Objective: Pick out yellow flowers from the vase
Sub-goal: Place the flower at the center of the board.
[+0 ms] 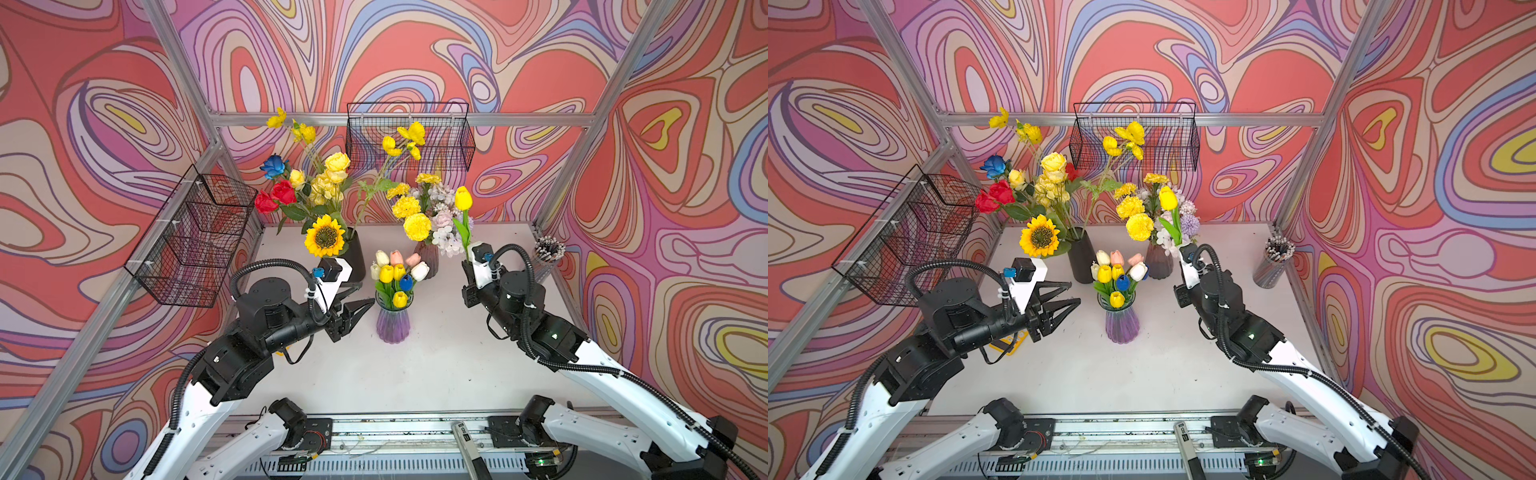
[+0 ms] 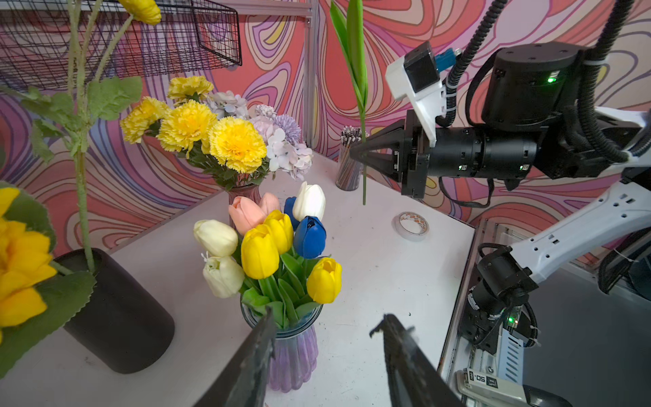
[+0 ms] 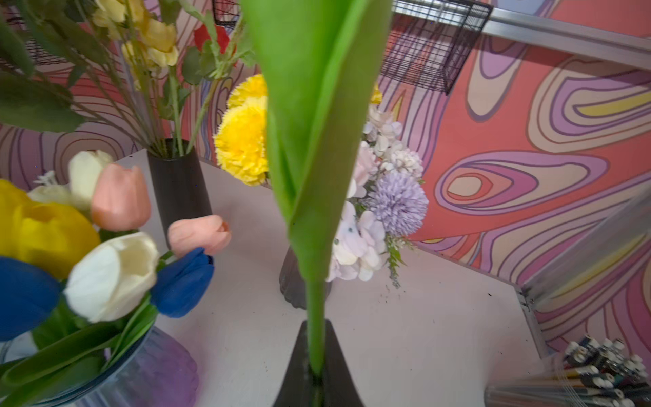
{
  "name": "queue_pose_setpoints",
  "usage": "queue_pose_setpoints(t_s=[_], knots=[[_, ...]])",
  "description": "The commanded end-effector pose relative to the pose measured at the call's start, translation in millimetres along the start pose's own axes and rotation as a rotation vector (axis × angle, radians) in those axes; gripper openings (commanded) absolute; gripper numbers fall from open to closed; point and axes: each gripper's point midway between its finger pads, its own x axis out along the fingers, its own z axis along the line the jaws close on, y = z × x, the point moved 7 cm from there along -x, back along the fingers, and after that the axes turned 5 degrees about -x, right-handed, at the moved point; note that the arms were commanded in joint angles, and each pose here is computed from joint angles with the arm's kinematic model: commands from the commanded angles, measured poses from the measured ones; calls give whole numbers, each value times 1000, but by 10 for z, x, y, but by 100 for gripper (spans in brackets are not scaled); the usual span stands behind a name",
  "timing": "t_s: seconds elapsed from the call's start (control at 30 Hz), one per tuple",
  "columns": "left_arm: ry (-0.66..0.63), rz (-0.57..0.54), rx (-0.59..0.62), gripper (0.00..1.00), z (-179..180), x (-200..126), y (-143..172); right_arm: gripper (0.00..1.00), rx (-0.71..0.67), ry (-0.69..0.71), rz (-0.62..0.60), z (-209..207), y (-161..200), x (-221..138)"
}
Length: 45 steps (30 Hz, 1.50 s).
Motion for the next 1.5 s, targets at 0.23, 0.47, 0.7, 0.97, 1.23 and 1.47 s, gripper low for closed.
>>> queue_pose_setpoints(t_s=[0.23, 0.47, 0.7, 0.97, 1.23, 1.47], knots=[[-108, -5, -69, 51, 116, -21, 85, 0, 153, 132, 69, -357, 208, 264], [-166, 0, -82, 51, 170, -78, 176, 0, 254, 169, 116, -598, 421, 405], [-201, 6, -95, 51, 208, -114, 294, 0, 353, 181, 190, -810, 698, 593], [-231, 44, -99, 47, 256, -92, 411, 0, 415, 196, 332, -965, 1072, 839], [-237, 63, -98, 47, 280, -65, 501, 0, 356, 174, 554, -1060, 1418, 1128], [-209, 78, -66, 49, 252, -65, 527, 0, 367, 115, 652, -1240, 1607, 1316]])
